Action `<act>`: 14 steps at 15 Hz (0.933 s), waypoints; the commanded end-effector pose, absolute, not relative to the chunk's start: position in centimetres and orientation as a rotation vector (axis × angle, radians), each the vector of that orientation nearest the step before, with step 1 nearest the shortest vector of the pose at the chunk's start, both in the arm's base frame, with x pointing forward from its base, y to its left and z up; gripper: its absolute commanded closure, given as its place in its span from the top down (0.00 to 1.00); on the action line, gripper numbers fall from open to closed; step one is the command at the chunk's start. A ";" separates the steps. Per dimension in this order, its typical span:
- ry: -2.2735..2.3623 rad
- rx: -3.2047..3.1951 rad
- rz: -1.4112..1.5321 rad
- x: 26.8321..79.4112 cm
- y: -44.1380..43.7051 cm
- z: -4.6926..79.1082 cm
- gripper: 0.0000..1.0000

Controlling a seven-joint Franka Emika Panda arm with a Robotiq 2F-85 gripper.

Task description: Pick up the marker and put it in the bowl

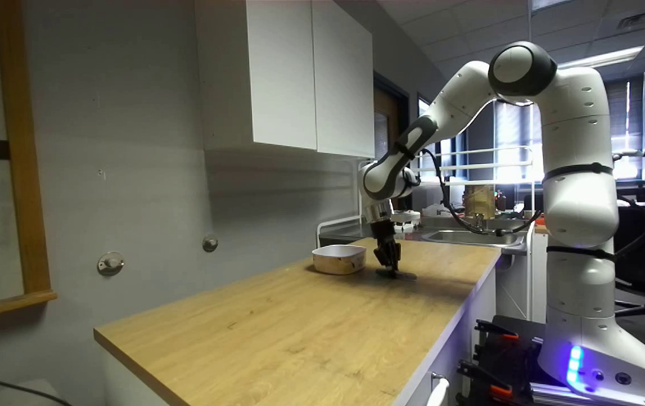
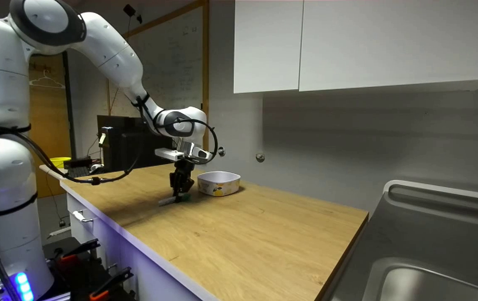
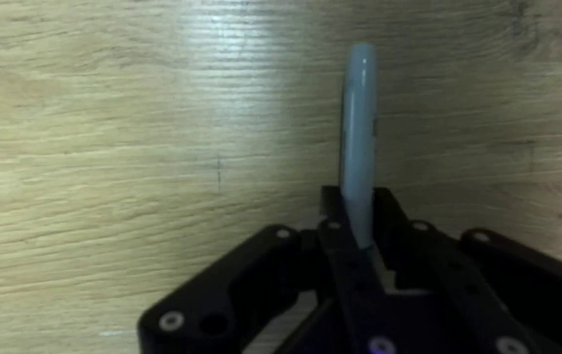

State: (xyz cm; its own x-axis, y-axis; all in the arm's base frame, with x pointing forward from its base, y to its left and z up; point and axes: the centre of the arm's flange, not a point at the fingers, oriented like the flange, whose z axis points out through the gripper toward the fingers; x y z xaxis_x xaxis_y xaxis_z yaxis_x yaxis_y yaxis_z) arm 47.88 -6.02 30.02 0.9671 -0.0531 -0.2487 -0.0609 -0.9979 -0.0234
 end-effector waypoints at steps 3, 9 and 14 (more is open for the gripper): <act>0.036 -3.129 0.377 46.2 -5.6 30.9 0.09; -0.008 -3.162 0.219 46.5 -2.6 38.3 0.09; -0.081 -3.206 0.079 48.4 1.7 45.6 0.08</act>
State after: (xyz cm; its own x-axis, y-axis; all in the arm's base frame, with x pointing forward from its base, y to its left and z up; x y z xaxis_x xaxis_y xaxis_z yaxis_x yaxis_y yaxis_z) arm 47.20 -0.88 41.73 0.9963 0.0395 -0.0766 0.0416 -0.9988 0.0259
